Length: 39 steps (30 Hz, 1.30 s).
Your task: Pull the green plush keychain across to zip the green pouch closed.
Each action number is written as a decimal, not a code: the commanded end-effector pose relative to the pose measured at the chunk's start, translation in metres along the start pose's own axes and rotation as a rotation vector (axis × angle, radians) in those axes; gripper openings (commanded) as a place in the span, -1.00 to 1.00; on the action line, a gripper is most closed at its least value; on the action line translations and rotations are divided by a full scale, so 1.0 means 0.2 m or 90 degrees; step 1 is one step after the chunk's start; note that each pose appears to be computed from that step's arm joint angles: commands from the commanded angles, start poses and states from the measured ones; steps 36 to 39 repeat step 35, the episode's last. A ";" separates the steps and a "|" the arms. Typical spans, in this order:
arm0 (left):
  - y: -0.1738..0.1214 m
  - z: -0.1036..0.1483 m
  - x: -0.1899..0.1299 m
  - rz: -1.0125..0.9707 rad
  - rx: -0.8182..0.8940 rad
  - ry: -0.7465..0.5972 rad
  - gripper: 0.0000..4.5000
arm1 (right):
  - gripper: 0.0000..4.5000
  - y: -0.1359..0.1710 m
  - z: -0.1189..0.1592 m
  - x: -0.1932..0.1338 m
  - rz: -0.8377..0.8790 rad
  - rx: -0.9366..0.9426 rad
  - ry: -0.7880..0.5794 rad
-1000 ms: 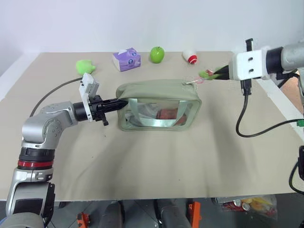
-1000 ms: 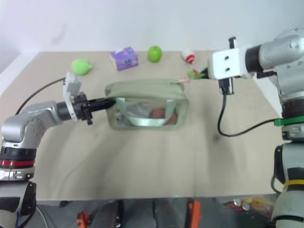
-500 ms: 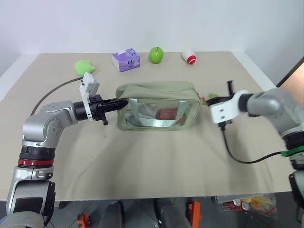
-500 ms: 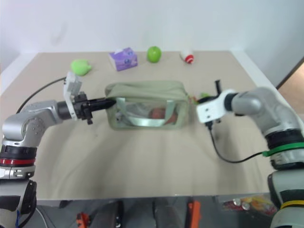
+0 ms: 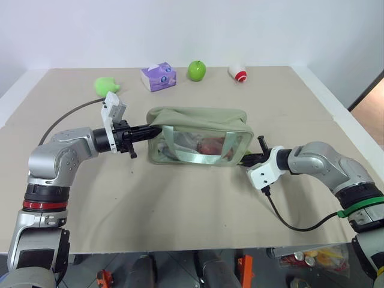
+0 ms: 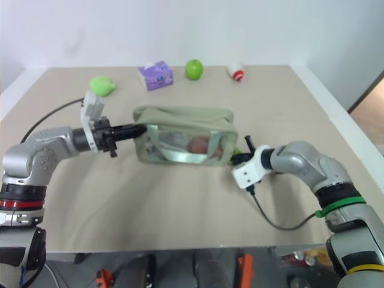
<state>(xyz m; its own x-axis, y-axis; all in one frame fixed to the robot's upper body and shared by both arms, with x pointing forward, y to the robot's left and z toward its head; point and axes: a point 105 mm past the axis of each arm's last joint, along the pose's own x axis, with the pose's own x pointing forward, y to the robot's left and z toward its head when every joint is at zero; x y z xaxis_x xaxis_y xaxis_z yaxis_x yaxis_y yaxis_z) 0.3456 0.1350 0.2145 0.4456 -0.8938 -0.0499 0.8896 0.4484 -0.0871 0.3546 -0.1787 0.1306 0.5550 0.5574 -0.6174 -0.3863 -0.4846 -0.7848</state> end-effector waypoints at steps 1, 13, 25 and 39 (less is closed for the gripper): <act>-0.02 0.07 -0.01 -0.004 0.028 -0.024 -1.00 | -0.97 -0.03 -0.02 0.00 -0.010 0.065 -0.001; -0.01 0.03 -0.08 0.013 -0.053 -0.050 0.04 | 0.48 -0.17 -0.19 -0.38 -0.133 0.613 -0.067; -0.04 0.04 -0.37 0.057 -0.079 -0.088 0.97 | 0.60 -0.07 -0.06 -0.64 -0.134 0.889 -0.243; 0.06 -0.15 -0.64 0.224 -0.166 -0.114 0.97 | 0.60 -0.06 -0.06 -0.71 -0.304 1.012 -0.311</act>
